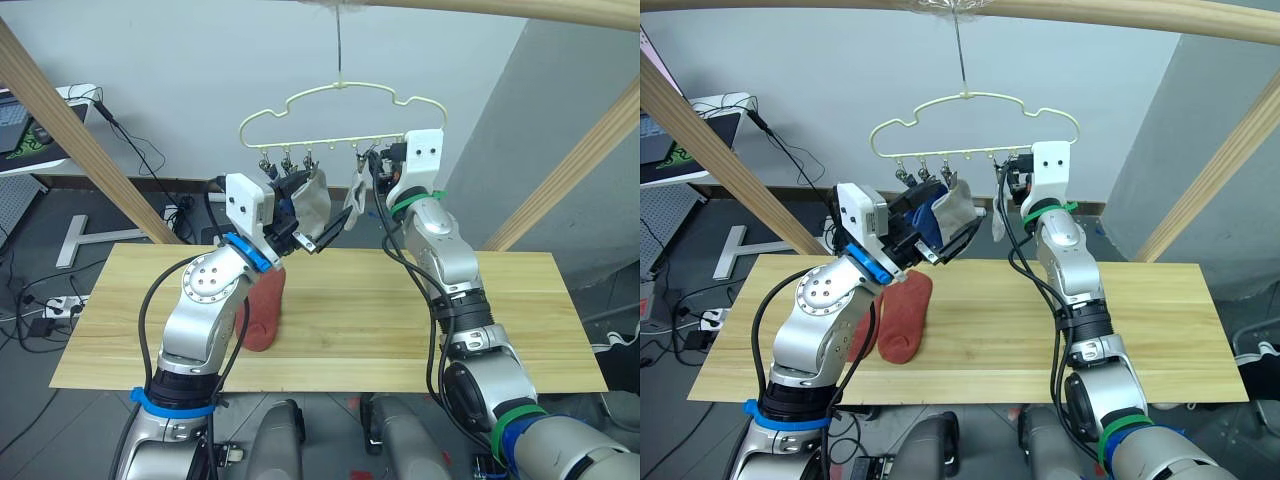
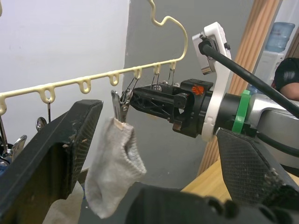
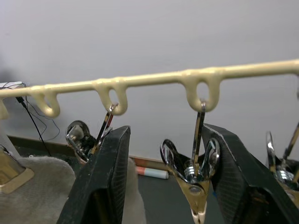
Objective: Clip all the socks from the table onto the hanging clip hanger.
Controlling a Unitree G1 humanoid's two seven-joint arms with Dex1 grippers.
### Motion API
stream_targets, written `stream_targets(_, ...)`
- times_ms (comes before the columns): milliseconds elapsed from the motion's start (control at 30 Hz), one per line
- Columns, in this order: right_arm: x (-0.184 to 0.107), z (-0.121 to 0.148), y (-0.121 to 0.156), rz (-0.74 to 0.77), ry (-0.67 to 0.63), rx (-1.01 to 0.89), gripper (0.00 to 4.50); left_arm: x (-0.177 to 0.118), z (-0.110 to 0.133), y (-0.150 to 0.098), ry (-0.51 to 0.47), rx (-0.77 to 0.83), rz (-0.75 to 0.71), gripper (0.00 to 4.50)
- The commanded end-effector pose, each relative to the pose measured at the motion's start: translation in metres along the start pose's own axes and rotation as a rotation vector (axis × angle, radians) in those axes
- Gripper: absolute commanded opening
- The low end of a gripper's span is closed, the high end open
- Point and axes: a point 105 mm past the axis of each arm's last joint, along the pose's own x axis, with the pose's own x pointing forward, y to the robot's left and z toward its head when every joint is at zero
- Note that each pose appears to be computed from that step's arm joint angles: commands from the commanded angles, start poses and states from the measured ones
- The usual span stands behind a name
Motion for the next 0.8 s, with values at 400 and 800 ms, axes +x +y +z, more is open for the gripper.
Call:
stream_targets(400,0.004,0.018,0.001,0.009,-0.064,-0.011,0.85,0.002,0.021,-0.002,-0.07,0.029,-0.007,4.5)
stream_targets(800,0.001,0.017,-0.007,0.021,-0.05,-0.045,0.15,-0.009,-0.006,-0.01,0.029,-0.009,-0.011,4.5)
